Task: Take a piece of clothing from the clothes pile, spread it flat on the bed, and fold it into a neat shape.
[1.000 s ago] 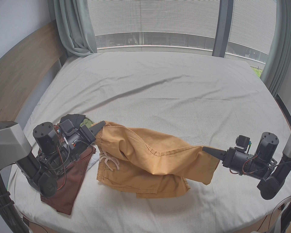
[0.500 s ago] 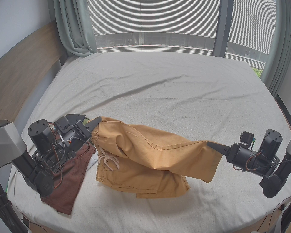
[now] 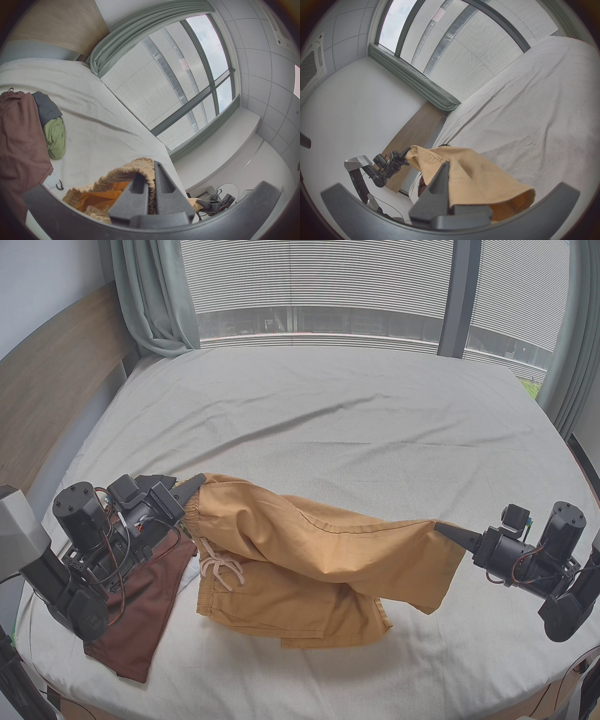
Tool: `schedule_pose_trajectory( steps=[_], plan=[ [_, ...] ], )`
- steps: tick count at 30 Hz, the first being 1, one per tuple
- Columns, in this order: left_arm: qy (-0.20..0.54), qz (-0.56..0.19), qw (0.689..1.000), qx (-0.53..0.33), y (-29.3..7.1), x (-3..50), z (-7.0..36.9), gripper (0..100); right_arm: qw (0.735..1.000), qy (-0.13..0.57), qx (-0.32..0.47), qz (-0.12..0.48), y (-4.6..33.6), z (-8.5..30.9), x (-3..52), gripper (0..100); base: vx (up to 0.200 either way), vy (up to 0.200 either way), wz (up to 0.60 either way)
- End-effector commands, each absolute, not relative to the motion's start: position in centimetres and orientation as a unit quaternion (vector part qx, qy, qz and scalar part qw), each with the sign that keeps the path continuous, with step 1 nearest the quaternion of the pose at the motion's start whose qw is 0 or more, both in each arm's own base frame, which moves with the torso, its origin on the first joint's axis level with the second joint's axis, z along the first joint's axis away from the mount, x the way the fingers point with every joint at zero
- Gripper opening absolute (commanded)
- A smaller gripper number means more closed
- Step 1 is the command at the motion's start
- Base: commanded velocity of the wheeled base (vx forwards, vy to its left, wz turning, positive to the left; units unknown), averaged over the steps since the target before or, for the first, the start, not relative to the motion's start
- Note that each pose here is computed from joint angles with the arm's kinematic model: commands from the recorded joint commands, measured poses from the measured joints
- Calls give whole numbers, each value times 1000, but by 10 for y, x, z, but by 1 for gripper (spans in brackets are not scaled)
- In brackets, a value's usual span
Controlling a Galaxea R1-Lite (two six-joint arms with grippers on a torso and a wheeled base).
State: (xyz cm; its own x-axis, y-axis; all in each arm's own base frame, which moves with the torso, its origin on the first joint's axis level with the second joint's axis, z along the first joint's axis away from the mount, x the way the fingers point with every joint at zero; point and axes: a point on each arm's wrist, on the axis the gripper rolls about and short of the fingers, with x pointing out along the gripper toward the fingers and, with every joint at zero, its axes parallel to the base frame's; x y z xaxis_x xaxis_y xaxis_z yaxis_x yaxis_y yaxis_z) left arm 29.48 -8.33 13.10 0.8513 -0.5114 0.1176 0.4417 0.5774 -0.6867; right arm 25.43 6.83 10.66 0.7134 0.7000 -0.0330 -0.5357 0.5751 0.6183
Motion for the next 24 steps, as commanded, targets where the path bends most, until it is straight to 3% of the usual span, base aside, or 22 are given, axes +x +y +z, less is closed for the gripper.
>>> schedule_pose_trajectory(
  steps=[1, 24],
  plan=[
    [40, -266, 888, -373, -80, 295, 134, 0, 878, 133, 297, 350, 67, 108, 255, 0, 0, 0, 0],
    [37, -259, 890, -373, -75, 296, 134, 0, 887, 88, 298, 341, 56, 126, 264, 0, 0, 0, 0]
  ],
)
